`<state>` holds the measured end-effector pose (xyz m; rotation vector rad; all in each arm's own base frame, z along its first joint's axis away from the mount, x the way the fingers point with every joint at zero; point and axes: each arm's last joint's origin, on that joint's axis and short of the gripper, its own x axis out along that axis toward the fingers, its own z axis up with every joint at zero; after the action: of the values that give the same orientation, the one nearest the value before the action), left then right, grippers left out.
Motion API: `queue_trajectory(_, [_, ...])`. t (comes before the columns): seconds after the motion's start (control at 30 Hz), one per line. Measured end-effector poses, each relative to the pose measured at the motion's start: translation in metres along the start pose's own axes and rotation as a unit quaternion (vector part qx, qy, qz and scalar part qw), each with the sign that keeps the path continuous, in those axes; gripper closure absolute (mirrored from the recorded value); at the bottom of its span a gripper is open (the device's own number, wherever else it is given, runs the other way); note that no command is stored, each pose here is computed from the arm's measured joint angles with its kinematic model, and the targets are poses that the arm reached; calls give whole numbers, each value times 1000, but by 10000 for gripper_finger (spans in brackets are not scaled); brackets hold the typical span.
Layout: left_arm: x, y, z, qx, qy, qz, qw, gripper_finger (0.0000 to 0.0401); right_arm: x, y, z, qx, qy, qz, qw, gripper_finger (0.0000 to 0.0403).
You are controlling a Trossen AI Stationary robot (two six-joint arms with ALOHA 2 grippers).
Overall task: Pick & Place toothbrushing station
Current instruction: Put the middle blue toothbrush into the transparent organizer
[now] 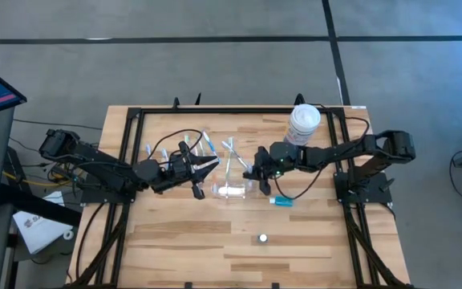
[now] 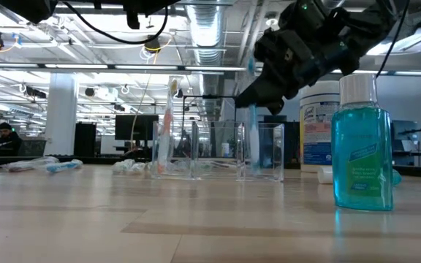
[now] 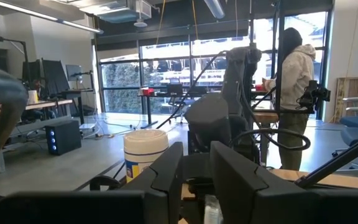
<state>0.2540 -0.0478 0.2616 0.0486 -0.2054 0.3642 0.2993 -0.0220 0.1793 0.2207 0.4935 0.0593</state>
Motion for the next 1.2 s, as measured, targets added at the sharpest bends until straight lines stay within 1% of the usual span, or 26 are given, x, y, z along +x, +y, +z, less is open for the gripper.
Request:
queue_trajectory(0.1, [0,0,0,0,0,0,1000,325,1,0,-1,-2,3,1,1000,354])
queue_trajectory(0.3, [0,0,0,0,0,0,1000,325,0,0,-2,-1,12,0,1000,352])
queue_trajectory(0.47, [0,0,0,0,0,0,1000,325,-1,0,-1,-5,13,21,1000,352])
queue_trajectory(0.63, [0,0,0,0,0,0,1000,325,-2,-4,-1,-2,14,15,1000,351])
queue_trajectory(0.83, [0,0,0,0,0,0,1000,325,-6,-9,2,-5,12,42,999,351])
queue_trajectory(0.93, [0,0,0,0,0,0,1000,325,-8,-12,2,1,18,36,999,349])
queue_trajectory(1.07, [0,0,0,0,0,0,1000,325,-9,-14,0,5,28,34,999,329])
queue_trajectory(1.2, [0,0,0,0,0,0,1000,325,-9,-13,-1,1,32,38,999,291])
